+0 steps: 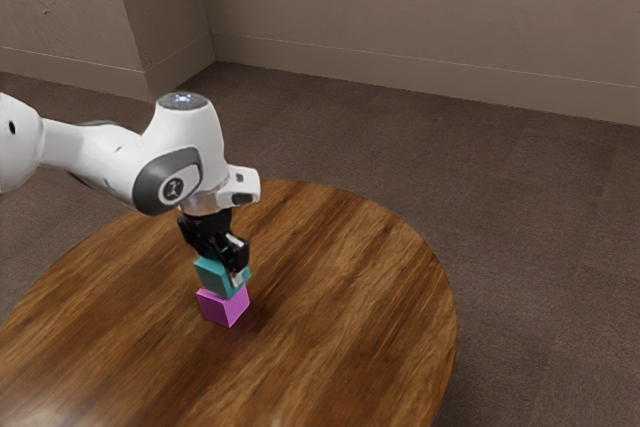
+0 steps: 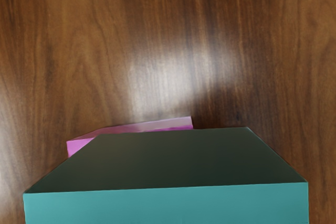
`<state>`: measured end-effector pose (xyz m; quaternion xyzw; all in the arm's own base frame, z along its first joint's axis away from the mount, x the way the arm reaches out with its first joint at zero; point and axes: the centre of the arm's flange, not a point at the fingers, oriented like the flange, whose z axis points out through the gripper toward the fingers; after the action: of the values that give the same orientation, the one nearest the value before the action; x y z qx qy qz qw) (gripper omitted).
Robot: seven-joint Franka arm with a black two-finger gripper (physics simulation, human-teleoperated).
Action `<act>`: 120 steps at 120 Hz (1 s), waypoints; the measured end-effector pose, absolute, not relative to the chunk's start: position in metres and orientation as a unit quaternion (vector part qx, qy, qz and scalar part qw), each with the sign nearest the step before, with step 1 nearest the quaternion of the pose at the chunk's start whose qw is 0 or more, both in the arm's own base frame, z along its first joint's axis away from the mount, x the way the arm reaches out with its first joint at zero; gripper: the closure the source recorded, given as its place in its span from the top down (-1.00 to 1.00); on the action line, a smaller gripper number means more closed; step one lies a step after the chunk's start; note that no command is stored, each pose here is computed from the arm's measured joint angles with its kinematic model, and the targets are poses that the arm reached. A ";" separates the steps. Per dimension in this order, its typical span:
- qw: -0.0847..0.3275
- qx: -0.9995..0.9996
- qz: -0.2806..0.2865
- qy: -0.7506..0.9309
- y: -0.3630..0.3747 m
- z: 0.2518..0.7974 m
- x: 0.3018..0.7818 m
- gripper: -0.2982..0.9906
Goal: Pick up the blue block with one arm, and put the blue block on the pink block with one arm
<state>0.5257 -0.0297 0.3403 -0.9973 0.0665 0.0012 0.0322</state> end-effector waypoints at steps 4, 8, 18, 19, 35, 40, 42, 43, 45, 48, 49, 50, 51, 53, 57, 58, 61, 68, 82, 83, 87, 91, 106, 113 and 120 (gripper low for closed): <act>0.034 -0.997 0.000 0.065 -0.027 0.341 0.527 0.06; 0.035 -0.997 -0.002 0.063 -0.024 0.343 0.528 0.06; 0.038 -0.998 -0.006 0.057 -0.017 0.346 0.531 0.06; 0.038 -0.998 -0.006 0.057 -0.017 0.346 0.531 0.06; 0.039 -0.998 -0.004 0.055 -0.016 0.344 0.532 0.06; 0.039 -0.998 -0.003 0.056 -0.017 0.343 0.532 0.06; 0.039 -0.998 -0.003 0.057 -0.017 0.342 0.532 0.06; 0.039 -0.998 -0.002 0.057 -0.017 0.341 0.532 0.06; 0.039 -0.998 -0.001 0.058 -0.018 0.340 0.532 0.06; 0.039 -0.998 0.000 0.058 -0.018 0.339 0.532 0.06; 0.039 -0.998 0.000 0.058 -0.019 0.339 0.532 0.06; 0.039 -0.998 0.000 0.058 -0.019 0.339 0.532 0.06; 0.039 -0.998 0.000 0.058 -0.019 0.338 0.532 0.06; 0.039 -0.998 0.001 0.058 -0.019 0.338 0.532 0.06; 0.040 -0.998 0.001 0.058 -0.019 0.337 0.532 0.06; 0.040 -0.998 0.002 0.058 -0.018 0.337 0.532 0.06; 0.040 -0.998 0.002 0.057 -0.018 0.336 0.532 0.06; 0.041 -0.998 0.004 0.056 -0.016 0.334 0.533 0.06; 0.041 -0.998 0.005 0.054 -0.014 0.333 0.533 0.06; 0.041 -0.998 0.005 0.053 -0.014 0.333 0.533 0.06; 0.041 -0.998 0.006 0.053 -0.014 0.332 0.532 0.06; 0.041 -0.998 0.008 0.053 -0.014 0.330 0.532 0.06; 0.041 -0.998 0.010 0.049 -0.013 0.328 0.533 0.06; 0.041 -0.998 0.010 0.044 -0.010 0.328 0.533 0.06; 0.041 -0.998 0.010 0.039 -0.009 0.328 0.533 0.06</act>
<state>0.5327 -0.0087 0.3280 -0.9984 0.0391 0.0098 0.0406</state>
